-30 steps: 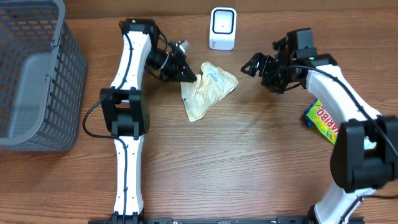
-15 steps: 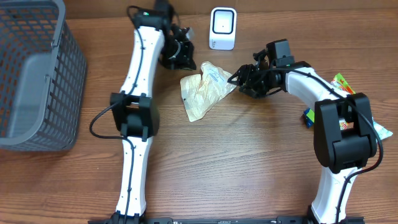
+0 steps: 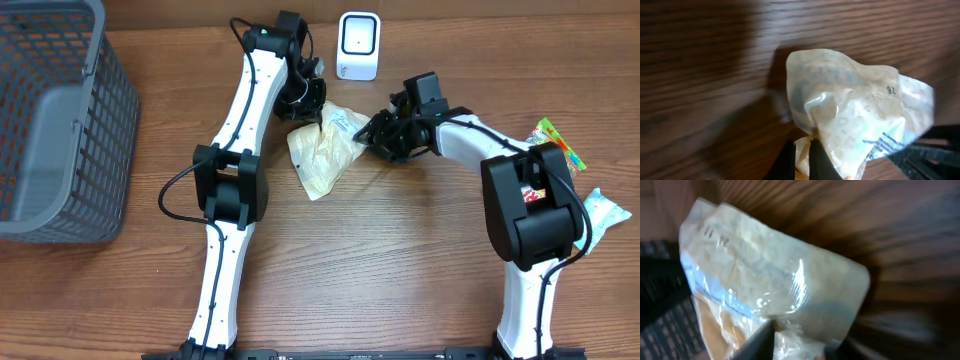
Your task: Scan the item barcode
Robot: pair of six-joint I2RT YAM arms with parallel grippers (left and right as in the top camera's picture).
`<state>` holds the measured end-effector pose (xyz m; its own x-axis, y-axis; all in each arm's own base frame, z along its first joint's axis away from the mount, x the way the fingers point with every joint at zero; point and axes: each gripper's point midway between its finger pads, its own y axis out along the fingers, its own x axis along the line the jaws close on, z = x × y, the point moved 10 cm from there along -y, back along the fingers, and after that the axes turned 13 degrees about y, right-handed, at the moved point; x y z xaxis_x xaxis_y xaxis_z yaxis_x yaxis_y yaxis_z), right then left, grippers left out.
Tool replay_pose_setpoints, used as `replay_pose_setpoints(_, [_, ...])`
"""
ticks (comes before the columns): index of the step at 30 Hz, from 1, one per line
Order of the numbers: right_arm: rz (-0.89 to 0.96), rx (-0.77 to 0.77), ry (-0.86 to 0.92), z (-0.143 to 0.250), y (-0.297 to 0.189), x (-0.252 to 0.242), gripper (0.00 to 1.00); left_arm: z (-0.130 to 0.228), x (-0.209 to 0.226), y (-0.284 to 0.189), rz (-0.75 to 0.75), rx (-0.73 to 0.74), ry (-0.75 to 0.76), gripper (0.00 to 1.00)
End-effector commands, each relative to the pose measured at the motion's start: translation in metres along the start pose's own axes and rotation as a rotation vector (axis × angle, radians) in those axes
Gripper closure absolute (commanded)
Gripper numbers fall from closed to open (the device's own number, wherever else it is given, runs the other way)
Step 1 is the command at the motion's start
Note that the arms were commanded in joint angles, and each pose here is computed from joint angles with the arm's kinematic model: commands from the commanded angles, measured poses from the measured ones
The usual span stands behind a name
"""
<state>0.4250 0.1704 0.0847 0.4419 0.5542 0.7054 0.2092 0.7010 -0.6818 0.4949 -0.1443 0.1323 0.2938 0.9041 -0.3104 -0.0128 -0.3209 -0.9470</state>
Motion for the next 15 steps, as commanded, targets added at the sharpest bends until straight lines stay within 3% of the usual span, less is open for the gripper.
replay_pose_setpoints(1, [-0.059,0.053,-0.031,0.001,0.005,0.002,0.92,0.002,0.002,0.009,-0.013,0.026,-0.017,0.96])
replay_pose_setpoints(2, [-0.079,0.064,-0.056,0.002,0.004,0.005,0.96,0.003,0.002,0.011,-0.015,0.031,-0.016,0.96])
replay_pose_setpoints(7, [-0.144,0.059,-0.170,0.007,-0.013,0.026,0.96,0.006,0.001,0.024,-0.014,0.060,-0.035,0.96])
replay_pose_setpoints(15, [-0.269,0.012,-0.433,0.055,-0.065,0.094,0.96,0.009,-0.018,0.052,0.090,0.081,-0.004,0.96])
